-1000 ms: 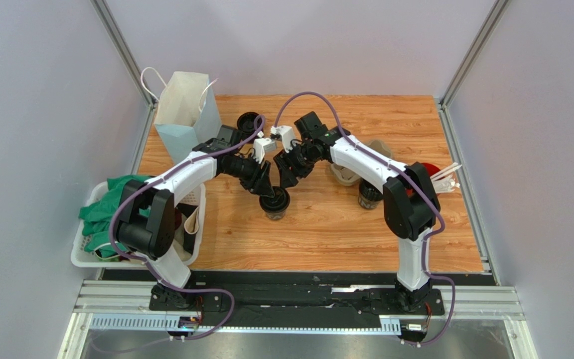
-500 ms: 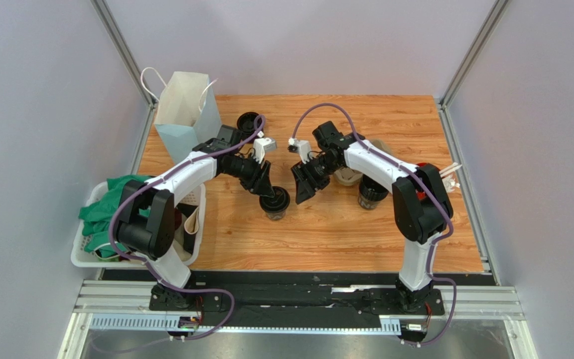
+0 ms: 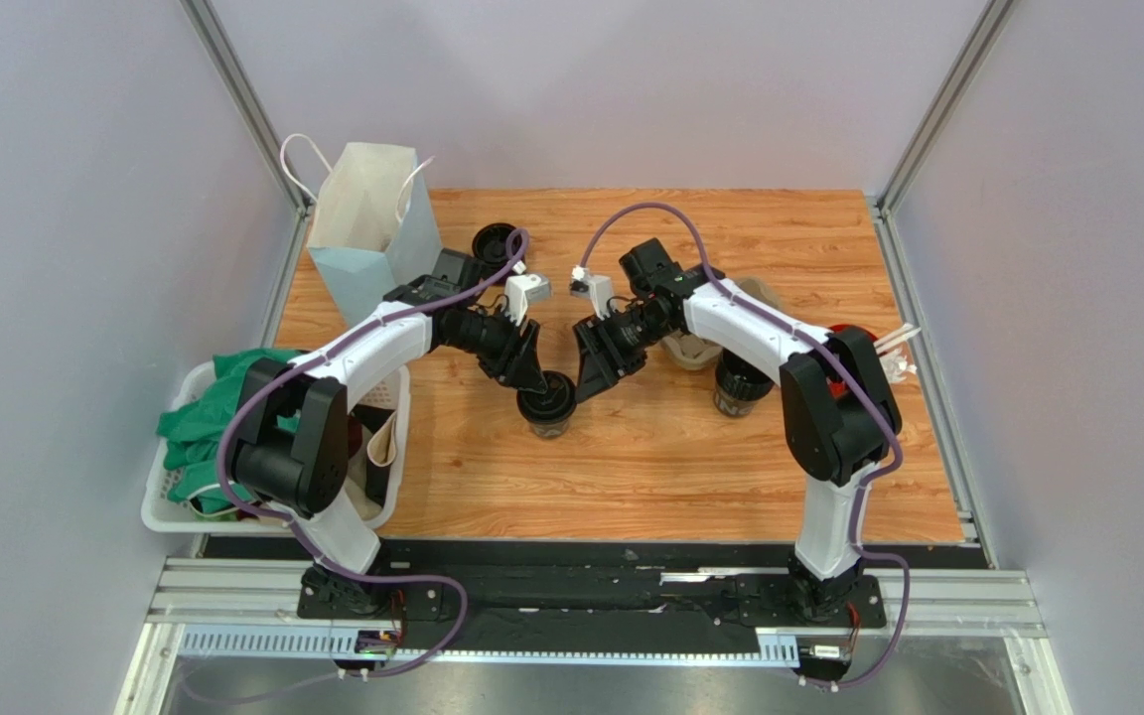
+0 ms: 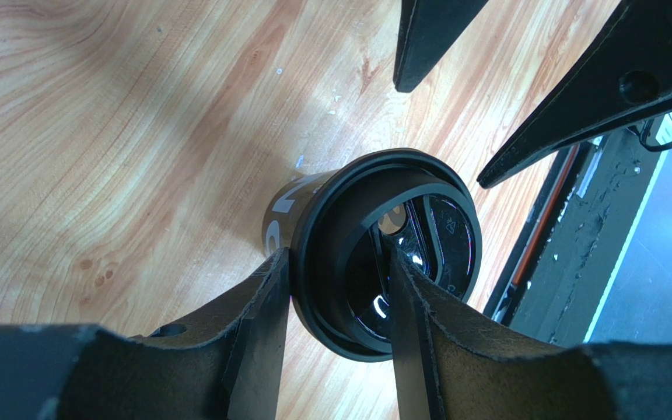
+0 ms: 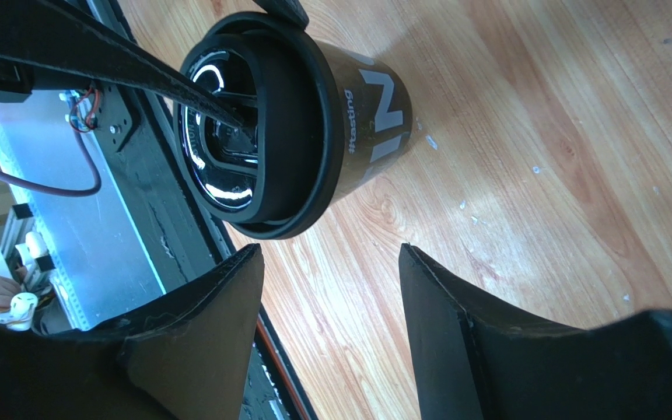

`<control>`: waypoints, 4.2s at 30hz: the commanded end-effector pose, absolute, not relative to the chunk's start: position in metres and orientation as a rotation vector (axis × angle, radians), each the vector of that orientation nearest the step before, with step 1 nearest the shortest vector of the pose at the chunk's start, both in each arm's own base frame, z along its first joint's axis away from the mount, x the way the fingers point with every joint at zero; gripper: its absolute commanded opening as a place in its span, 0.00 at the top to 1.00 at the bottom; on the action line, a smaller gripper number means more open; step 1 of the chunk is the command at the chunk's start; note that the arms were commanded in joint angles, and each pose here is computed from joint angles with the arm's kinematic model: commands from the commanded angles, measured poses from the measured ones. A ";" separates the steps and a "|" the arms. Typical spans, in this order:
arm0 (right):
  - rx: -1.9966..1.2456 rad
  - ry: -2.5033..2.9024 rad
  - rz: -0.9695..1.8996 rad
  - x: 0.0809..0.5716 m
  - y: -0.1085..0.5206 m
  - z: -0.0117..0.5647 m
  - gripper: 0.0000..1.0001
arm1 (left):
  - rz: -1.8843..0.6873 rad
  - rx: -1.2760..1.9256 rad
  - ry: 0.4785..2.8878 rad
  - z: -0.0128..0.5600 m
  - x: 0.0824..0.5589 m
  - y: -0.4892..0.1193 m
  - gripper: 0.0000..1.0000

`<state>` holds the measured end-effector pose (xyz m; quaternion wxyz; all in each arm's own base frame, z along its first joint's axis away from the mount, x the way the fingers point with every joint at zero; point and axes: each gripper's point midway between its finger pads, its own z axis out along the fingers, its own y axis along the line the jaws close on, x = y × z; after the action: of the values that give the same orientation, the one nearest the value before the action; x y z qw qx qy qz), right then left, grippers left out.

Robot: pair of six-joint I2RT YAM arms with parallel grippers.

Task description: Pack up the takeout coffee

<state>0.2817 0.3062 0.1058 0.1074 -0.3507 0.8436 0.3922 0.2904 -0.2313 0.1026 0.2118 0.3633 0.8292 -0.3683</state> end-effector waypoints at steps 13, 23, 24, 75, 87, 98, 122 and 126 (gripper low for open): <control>-1.037 2.473 1.137 0.292 0.327 0.094 0.39 | -0.731 1.099 2.490 0.042 0.285 -0.194 0.53; -1.007 2.602 0.884 0.301 0.303 0.062 0.41 | -0.716 1.118 2.488 0.042 0.282 -0.194 0.54; -0.998 2.616 0.873 0.301 0.301 0.060 0.41 | -0.715 1.120 2.485 0.042 0.282 -0.194 0.54; -1.094 2.466 0.971 0.321 0.327 0.108 0.41 | -0.776 1.123 2.390 0.075 0.294 -0.211 0.50; -1.060 2.459 0.912 0.332 0.323 0.115 0.41 | -0.777 1.120 2.408 0.069 0.292 -0.210 0.51; -1.033 2.427 1.109 0.322 0.327 0.137 0.41 | -0.752 1.126 2.423 0.063 0.290 -0.205 0.51; -1.038 2.576 1.074 0.309 0.328 0.082 0.42 | -0.699 1.115 2.466 0.054 0.292 -0.199 0.52; -1.040 2.589 0.993 0.316 0.327 0.076 0.42 | -0.678 1.121 2.476 0.050 0.292 -0.196 0.53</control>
<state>0.3122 0.3217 0.0988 0.0902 -0.3395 0.8590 0.3725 0.2877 -0.2322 0.1037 0.2057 0.3778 0.8333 -0.3472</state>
